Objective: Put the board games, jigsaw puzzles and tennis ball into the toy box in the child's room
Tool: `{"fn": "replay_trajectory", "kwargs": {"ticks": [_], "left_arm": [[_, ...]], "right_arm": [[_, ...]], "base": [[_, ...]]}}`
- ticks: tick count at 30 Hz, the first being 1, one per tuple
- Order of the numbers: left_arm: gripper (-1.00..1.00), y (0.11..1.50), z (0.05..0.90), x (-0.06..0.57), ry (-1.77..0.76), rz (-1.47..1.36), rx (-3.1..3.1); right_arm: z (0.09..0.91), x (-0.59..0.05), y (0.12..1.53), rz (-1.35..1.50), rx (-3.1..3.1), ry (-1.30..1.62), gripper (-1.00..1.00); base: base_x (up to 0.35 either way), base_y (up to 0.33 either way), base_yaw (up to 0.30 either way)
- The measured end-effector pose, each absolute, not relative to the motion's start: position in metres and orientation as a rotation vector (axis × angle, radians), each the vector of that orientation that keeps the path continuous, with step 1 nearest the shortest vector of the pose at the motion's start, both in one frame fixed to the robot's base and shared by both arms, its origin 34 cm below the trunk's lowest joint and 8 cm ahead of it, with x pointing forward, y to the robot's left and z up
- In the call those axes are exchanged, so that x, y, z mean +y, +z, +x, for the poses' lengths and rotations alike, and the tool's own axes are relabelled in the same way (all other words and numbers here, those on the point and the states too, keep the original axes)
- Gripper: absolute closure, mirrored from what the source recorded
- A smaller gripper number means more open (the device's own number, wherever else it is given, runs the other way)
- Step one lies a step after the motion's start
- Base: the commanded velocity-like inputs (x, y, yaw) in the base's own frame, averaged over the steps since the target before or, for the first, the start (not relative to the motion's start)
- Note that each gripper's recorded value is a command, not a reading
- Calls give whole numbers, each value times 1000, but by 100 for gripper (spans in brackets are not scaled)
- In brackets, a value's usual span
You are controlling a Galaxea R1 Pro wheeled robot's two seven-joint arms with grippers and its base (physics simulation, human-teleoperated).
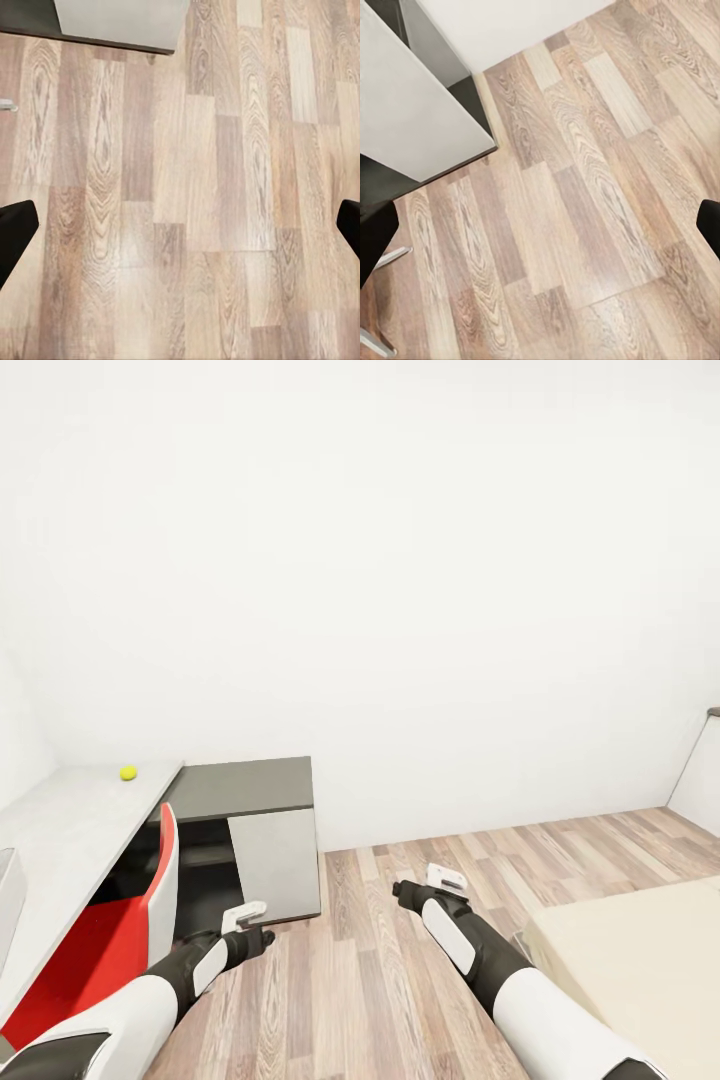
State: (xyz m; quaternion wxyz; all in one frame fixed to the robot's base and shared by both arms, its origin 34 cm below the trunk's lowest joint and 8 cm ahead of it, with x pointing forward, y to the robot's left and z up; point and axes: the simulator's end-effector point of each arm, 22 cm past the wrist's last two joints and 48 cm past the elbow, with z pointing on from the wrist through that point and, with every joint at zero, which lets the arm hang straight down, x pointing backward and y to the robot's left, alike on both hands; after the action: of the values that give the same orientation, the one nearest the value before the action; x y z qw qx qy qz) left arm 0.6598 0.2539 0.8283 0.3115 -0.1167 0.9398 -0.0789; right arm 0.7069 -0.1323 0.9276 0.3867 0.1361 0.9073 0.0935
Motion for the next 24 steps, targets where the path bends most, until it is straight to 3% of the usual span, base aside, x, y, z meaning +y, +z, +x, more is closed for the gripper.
{"fn": "replay_trajectory", "kwargs": {"ticks": [12,24], "left_arm": [[-100,829,661,254,-205,-304,2476],[-100,829,661,254,-205,-305,2476]], "right_arm": [[713,-138,937,343,2286,240,-100],[721,-130,955,311,2243,297,-100]], "base": [[43,-6,0],[232,-111,0]]}}
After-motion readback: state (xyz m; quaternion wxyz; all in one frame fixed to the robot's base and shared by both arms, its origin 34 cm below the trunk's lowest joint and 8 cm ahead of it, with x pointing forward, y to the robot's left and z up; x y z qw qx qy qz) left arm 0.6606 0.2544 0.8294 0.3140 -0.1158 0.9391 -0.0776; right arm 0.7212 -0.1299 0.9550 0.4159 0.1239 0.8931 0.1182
